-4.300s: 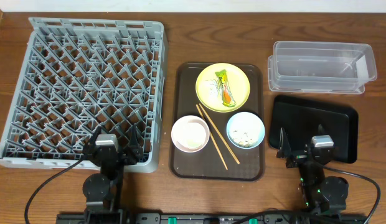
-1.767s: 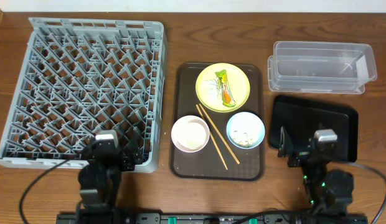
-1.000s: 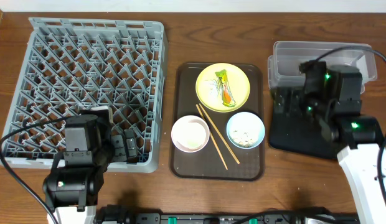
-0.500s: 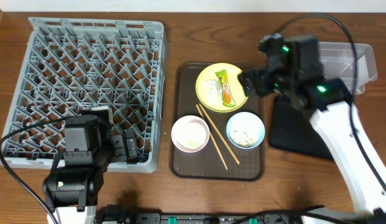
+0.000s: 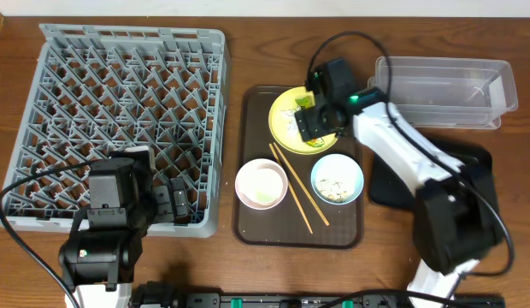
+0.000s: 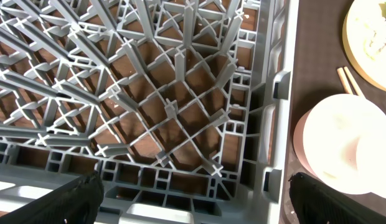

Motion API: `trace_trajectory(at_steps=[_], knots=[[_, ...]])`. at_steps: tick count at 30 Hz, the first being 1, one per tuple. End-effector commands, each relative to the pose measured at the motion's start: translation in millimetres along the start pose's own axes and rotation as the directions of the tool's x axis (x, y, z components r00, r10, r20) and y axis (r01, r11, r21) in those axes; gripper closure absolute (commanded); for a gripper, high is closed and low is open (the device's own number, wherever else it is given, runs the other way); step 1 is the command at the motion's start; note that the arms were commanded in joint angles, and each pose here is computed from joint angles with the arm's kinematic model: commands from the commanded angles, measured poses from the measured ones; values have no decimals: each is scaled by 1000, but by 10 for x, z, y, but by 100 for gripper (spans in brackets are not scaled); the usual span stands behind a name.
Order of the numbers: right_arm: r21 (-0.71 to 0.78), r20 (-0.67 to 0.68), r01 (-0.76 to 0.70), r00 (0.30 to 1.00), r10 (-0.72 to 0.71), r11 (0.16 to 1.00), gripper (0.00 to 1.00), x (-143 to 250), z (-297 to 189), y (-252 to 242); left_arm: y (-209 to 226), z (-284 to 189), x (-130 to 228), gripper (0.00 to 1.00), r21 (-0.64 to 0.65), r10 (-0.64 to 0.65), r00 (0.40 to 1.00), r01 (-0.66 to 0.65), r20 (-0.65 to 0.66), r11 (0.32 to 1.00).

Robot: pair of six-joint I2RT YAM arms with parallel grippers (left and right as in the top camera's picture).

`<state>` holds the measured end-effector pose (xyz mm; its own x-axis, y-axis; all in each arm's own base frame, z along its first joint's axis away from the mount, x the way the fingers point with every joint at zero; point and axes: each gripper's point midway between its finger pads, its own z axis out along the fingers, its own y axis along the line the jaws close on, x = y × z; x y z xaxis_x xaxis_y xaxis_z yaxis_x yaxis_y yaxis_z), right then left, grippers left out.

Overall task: Sort waste into correct bins and load items into the dishwasher
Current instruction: 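Grasp the green snack wrapper on the yellow plate with the right gripper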

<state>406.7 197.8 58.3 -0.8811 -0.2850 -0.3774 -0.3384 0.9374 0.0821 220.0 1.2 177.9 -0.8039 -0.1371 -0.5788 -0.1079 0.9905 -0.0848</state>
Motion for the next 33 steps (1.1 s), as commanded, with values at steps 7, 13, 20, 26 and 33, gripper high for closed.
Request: trace_trajectory(at_steps=[7, 13, 20, 26, 33], knots=[[56, -93, -57, 994, 62, 997, 22, 229, 441, 28, -11, -57, -65, 3, 2, -7, 1000, 7, 20, 1000], [87, -77, -84, 993, 91, 993, 44, 203, 462, -24, -12, -57, -65, 3, 3, -7, 1000, 7, 20, 1000], [89, -48, -90, 994, 94, 992, 99, 105, 348, -40, -12, -57, -66, 3, 3, -7, 1000, 7, 20, 1000], [108, 117, -154, 983, 141, 982, 99, -309, -216, -214, -12, -57, -66, 3, 3, -7, 1000, 7, 20, 1000], [238, 424, -538, 807, 412, 809, 99, -551, -1154, -1130, -12, -57, -66, 3, 3, -7, 1000, 7, 20, 1000]])
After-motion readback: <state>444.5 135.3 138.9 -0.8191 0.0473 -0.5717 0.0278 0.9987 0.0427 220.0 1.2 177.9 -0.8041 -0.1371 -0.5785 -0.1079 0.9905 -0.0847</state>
